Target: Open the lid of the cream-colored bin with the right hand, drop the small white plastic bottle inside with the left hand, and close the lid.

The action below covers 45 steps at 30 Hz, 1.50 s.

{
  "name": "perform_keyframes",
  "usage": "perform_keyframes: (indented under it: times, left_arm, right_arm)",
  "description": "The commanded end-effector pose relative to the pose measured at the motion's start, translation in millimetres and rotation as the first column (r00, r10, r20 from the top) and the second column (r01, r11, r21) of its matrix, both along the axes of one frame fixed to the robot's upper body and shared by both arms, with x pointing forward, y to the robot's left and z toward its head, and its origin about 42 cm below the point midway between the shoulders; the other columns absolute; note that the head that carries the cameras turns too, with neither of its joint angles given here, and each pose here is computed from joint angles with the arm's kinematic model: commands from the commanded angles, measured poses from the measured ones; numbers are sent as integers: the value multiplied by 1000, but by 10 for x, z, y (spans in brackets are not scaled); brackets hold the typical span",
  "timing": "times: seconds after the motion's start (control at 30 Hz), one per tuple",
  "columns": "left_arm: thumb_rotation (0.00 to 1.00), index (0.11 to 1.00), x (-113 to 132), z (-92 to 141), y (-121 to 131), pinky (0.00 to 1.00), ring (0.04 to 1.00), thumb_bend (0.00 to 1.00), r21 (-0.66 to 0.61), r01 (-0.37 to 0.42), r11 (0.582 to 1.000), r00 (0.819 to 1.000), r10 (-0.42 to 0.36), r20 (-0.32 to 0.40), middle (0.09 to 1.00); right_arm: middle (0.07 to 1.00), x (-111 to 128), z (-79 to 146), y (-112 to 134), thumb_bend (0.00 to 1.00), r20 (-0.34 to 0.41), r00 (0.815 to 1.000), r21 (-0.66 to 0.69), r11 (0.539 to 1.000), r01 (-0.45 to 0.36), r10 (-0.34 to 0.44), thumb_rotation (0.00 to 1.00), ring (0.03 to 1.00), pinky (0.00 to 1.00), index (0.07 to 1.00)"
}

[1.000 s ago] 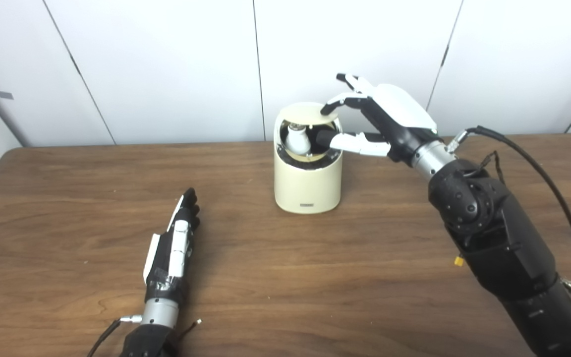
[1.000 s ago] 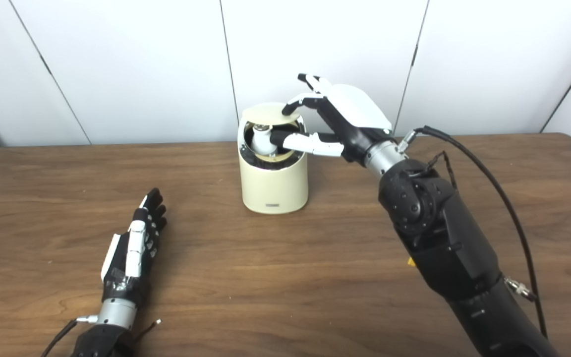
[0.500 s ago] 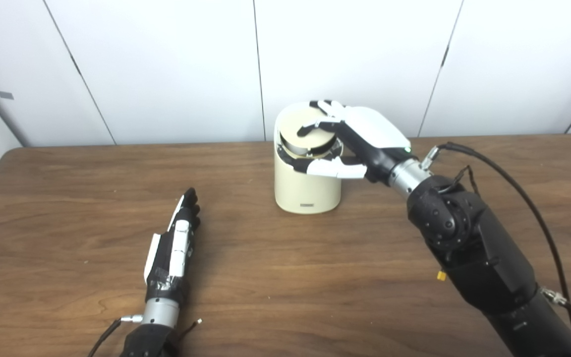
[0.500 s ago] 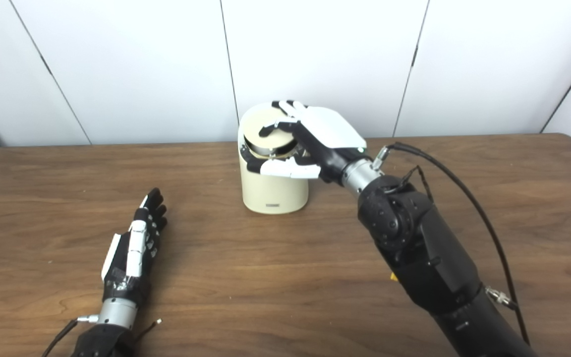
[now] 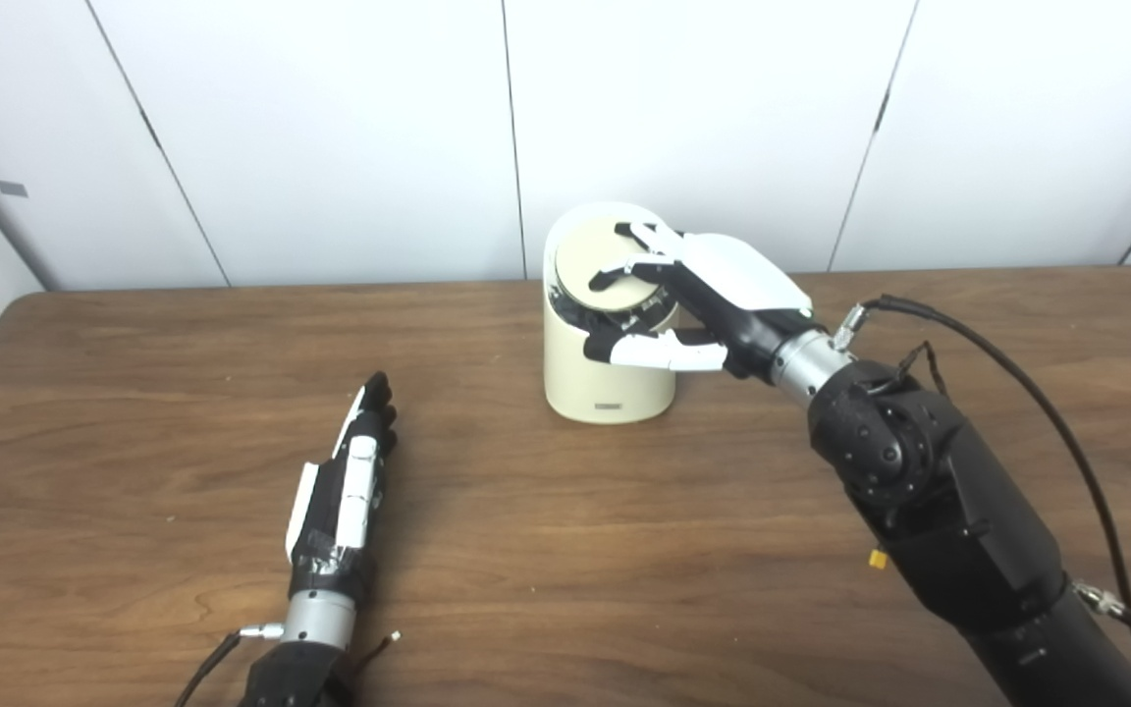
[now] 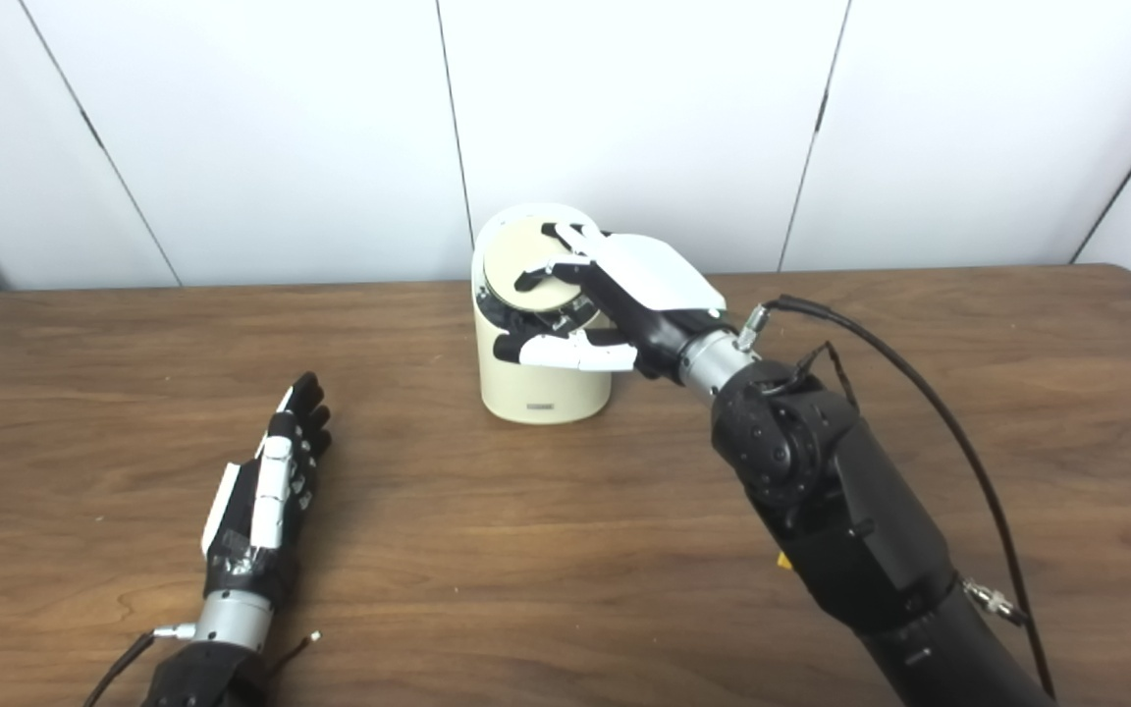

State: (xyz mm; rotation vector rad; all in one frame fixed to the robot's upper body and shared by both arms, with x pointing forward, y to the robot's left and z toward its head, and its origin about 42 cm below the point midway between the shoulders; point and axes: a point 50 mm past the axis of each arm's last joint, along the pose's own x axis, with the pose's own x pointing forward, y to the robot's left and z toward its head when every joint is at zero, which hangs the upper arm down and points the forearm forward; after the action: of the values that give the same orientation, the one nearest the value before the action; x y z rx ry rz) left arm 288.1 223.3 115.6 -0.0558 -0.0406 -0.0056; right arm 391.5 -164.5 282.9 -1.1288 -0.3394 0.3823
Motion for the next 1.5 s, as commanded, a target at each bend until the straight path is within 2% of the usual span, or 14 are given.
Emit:
perform_keyframes:
  times: [0.0, 0.23, 0.37, 0.73, 1.0, 1.1, 1.33, 1.47]
  left_arm:
    - [938, 1000, -30, -140, -84, 1000, 1000, 611, 1, 23, 1000, 996, -23, -82, 1000]
    - [930, 1000, -35, -121, -72, 1000, 1000, 646, 13, 9, 1000, 996, -8, -85, 1000]
    - [932, 1000, -32, -109, -70, 1000, 1000, 631, 10, 11, 1000, 997, -10, -78, 1000]
    - [938, 1000, -29, -99, -106, 1000, 1000, 636, 1, 10, 1000, 998, -9, -70, 1000]
    - [935, 1000, -16, -94, -126, 1000, 1000, 631, -10, 8, 1000, 998, -8, -60, 1000]
    - [940, 1000, -17, -91, -129, 1000, 1000, 634, -1, 2, 1000, 998, -2, -55, 1000]
    - [943, 1000, -28, -96, -130, 1000, 1000, 649, 20, 1, 1000, 998, 0, -63, 1000]
    - [897, 1000, -25, -112, -122, 1000, 1000, 683, 17, -4, 1000, 998, 5, -66, 1000]
  right_arm:
    - [989, 32, 120, -81, 668, 49, 999, 2, 1000, 14, -14, 1000, 1000, 1000, 767]
    - [990, 18, 88, -174, 673, 42, 998, 2, 999, 41, -42, 1000, 1000, 1000, 776]
    - [992, -10, 68, -184, 669, 36, 999, -8, 999, 41, -41, 1000, 1000, 1000, 776]
    - [999, -37, -51, -116, 677, 38, 999, -110, 994, -3, 7, 1000, 1000, 1000, 753]
    - [1000, -39, -152, -95, 676, 32, 999, -126, 992, -20, 25, 1000, 1000, 1000, 713]
    - [1000, -55, -161, -82, 686, 26, 999, -120, 992, -21, 24, 1000, 1000, 1000, 734]
    - [1000, -162, 48, -134, 698, 63, 998, -79, 997, 22, -17, 1000, 1000, 1000, 810]
    - [1000, -300, 109, -230, 687, 76, 996, -39, 999, 37, -34, 1000, 1000, 1000, 832]
